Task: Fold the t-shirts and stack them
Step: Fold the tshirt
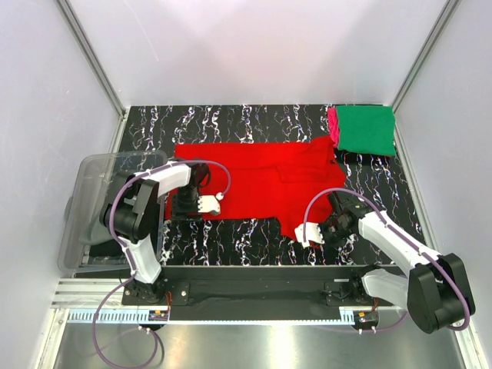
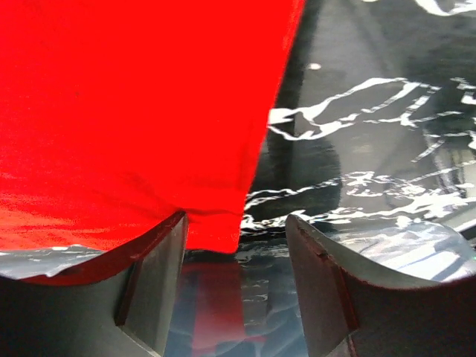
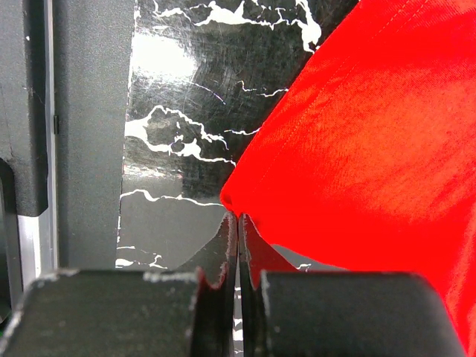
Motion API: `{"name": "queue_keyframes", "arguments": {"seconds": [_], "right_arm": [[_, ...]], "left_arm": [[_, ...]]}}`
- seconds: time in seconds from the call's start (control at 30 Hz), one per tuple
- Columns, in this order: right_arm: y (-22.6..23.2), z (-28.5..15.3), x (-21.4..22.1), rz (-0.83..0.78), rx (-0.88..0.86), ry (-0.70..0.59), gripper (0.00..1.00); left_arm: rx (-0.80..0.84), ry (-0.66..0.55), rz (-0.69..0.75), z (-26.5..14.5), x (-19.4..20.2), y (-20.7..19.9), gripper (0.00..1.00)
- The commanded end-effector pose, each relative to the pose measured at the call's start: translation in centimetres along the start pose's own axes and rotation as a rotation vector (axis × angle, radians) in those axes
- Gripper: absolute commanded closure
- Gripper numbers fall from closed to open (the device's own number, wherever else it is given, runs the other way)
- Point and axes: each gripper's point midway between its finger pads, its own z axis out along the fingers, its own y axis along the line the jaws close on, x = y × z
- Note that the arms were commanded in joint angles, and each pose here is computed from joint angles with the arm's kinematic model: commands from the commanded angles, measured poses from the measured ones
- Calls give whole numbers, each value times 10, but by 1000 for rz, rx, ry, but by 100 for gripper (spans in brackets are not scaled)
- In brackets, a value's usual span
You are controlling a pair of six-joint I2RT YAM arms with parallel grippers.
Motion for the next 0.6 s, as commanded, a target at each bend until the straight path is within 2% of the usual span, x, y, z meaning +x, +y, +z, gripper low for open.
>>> {"name": "queue_keyframes", "arguments": {"seconds": [0.0,0.13,0.2,0.27,0.3,0.4,0.5,0.57], "right_arm": [[-1,-3,-2,15,3,5,100],[0,-3,-1,20,1,8,100],[0,-3,1,23,-2,18,100],[1,-3,2,27,-2,26,100],[1,-3,3,32,0,32,100],[3,-4,5,44,6,37,100],[4,-6,6,57,22,47,100],[6,-6,8,68,26,56,100]], "left_arm": [[-96,11,-31,0,0,20,39],[-113,44,-41,7,6,20,42],[-115,48,-43,9,7,20,49],[-102,53,-48,13,9,15,59],[-94,57,-48,15,9,13,73],[-84,57,-55,17,10,10,93],[-86,47,-55,16,7,8,95],[-86,42,-41,14,5,5,90]]}}
